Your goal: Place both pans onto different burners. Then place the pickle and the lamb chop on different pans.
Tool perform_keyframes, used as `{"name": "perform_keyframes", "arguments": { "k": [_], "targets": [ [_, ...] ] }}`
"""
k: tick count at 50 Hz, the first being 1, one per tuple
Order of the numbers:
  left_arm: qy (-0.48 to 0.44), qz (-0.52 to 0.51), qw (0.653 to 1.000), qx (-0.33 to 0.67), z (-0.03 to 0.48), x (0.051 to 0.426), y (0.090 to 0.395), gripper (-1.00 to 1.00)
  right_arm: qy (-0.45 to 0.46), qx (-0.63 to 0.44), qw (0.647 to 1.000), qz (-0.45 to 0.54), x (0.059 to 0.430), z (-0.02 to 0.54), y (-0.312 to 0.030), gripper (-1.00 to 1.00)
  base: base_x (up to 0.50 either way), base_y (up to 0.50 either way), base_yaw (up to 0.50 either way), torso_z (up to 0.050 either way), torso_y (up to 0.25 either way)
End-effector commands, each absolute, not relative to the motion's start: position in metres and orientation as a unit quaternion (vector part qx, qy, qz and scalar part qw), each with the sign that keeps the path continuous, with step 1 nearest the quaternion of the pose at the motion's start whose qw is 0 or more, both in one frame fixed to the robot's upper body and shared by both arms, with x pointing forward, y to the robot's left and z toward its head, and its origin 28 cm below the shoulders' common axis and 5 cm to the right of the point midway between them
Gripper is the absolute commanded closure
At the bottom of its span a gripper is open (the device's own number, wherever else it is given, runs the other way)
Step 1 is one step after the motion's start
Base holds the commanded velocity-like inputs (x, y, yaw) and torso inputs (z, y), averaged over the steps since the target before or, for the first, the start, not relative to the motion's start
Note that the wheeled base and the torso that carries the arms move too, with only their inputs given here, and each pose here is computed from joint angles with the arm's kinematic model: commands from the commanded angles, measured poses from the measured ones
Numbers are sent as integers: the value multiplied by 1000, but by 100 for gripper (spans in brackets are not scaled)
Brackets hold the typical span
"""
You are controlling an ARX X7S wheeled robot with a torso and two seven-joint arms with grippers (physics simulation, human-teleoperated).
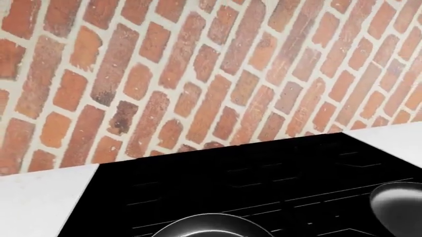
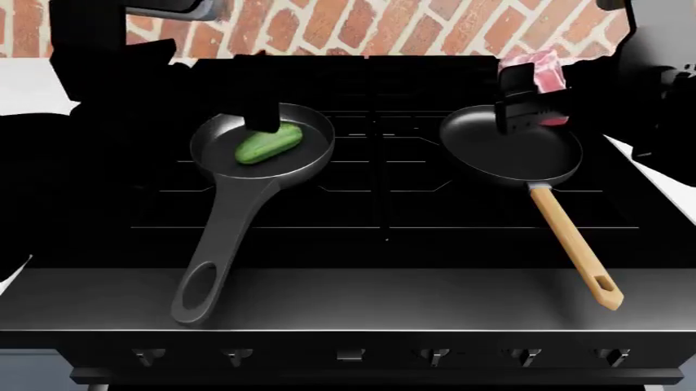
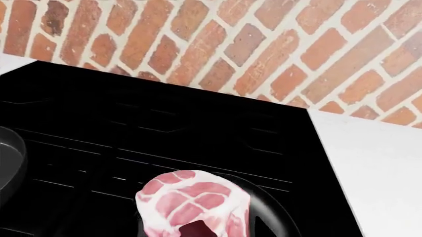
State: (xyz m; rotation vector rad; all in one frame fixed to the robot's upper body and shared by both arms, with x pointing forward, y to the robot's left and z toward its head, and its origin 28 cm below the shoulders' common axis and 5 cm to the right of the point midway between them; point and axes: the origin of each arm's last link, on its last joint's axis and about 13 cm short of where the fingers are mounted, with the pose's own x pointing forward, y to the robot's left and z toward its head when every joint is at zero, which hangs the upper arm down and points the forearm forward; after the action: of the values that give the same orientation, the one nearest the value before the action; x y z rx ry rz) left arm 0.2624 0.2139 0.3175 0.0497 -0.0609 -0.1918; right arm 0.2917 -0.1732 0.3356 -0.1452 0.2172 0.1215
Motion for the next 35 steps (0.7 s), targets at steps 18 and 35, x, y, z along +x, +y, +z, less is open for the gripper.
{"name": "perform_keyframes", "arguments": {
  "k": [18, 35],
  "targets": [
    [-49, -99, 994, -3, 321, 265, 214, -100, 132, -64, 988, 42, 314, 322, -178, 100, 0, 0, 0, 0, 0],
    [-47, -99, 994, -4, 321, 265, 214, -100, 147, -59, 987, 24, 324, 315, -182, 100, 0, 0, 0, 0, 0]
  ]
}}
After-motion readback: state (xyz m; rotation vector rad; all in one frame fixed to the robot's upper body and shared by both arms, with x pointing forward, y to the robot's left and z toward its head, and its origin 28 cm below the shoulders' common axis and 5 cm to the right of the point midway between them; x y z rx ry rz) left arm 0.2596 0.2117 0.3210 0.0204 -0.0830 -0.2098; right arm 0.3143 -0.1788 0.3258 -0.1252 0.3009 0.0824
